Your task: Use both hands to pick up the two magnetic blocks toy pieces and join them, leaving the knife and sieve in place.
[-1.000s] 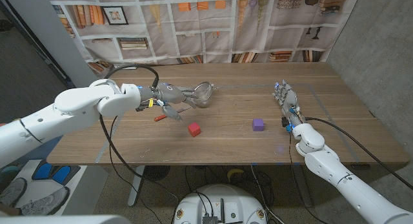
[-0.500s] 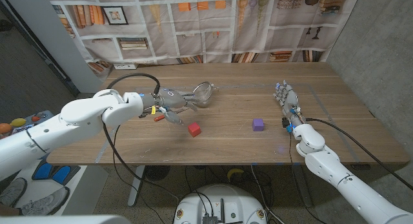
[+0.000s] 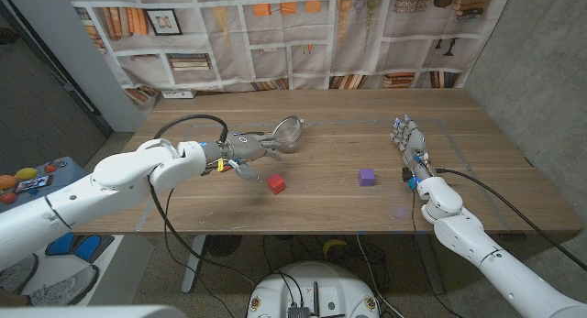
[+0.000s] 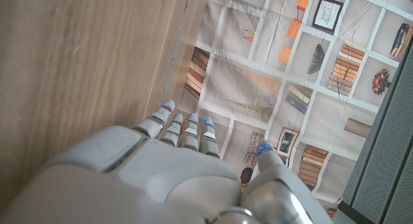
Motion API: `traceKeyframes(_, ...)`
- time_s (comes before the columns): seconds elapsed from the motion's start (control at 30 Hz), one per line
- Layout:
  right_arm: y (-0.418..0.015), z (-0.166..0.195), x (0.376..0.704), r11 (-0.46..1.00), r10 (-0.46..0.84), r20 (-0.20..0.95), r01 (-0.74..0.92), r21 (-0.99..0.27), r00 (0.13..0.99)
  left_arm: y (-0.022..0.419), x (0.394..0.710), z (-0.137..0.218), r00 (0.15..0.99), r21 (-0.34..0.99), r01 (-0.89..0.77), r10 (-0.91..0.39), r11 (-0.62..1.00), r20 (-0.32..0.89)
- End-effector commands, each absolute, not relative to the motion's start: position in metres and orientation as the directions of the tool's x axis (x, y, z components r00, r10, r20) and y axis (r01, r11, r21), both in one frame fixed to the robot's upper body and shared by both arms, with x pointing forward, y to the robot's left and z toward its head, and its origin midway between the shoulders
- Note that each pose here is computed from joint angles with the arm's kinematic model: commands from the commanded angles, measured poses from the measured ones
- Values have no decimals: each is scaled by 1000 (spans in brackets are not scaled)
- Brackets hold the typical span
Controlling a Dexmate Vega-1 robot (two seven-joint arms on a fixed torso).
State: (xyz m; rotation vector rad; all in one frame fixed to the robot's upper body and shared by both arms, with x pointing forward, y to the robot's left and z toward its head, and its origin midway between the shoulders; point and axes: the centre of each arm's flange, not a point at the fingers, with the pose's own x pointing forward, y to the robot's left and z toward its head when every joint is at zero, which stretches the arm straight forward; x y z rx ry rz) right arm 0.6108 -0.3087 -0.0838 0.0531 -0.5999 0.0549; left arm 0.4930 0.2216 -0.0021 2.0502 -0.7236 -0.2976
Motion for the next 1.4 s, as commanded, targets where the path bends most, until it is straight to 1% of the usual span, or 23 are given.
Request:
traceKeyframes(0.03, -312, -86, 610, 997, 24, 565, -60, 46, 825, 216, 501, -15, 789, 840, -375, -610, -392, 67)
traceKeyframes(0.3, -314, -85, 610, 997, 19, 571, -57, 48, 821, 213, 505, -23, 783, 822, -385, -620, -421, 49)
traceKeyframes(0.83, -318, -86, 609, 997, 12, 569, -52, 53, 822, 209, 509, -35, 786, 806, -417, -611, -420, 88)
traceKeyframes(1.03, -318, -87, 609, 997, 10, 571, -52, 57, 821, 208, 511, -40, 791, 802, -434, -600, -410, 121)
traceKeyframes(1.4, -319, -87, 608, 997, 5, 576, -50, 62, 817, 206, 516, -47, 788, 807, -435, -603, -400, 125)
